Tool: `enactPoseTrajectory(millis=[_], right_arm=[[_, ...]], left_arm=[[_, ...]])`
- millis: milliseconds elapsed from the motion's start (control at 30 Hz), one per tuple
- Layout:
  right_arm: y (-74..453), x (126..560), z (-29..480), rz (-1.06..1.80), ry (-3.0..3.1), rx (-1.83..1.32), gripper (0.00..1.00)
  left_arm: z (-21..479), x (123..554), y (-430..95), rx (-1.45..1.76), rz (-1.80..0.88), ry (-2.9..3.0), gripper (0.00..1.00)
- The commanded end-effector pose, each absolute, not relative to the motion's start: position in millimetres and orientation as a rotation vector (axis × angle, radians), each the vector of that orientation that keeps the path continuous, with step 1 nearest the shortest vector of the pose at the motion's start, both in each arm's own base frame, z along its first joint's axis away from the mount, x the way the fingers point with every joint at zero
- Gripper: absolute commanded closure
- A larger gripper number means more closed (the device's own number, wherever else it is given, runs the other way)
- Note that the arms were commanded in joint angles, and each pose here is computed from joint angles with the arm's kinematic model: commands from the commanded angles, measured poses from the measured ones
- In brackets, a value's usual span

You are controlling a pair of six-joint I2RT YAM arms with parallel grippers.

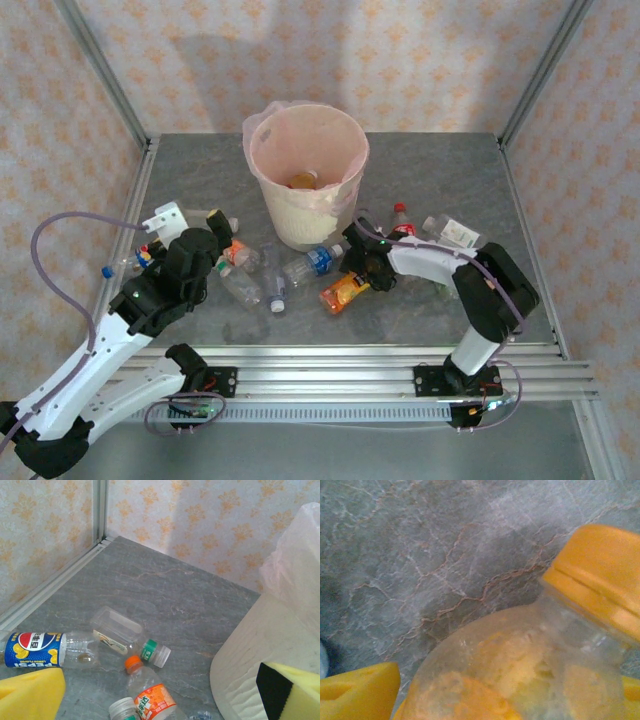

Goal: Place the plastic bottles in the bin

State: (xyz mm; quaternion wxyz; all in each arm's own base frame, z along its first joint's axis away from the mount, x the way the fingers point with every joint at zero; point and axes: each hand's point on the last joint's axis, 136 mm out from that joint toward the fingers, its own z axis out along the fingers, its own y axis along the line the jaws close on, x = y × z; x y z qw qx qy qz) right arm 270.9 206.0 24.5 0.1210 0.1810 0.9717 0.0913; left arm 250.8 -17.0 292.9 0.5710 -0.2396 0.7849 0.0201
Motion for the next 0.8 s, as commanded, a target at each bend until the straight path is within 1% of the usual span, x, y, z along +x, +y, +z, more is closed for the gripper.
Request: enactPoseTrajectory(millis=[0,67,233,400,567,767], right_arm=[[203,273,15,0.232,2.845,0.52,0.18],[203,274,15,0.232,2.843,0.519,0.21],[201,275,28,0.239,2.816,0.513,0.36],[193,277,66,0.253,2.736,0.48,0.47],[180,277,126,0.215,2.617,0.403,0.51],[148,276,210,0.109,2.44,0.327,0.53]], left_arm=[[294,247,-10,-0.594,0.084,1.833,0.0],[294,247,-9,-0.595,0.089,1.832,0.0],[294,246,-7,-0.597,0.096,1.83,0.0],[293,246,-7,-0.603,0.099,1.829,0.0],[292,247,-8,-0.61,0.096,1.83,0.0],[293,249,-9,-0.619,0.092,1.827,0.0]])
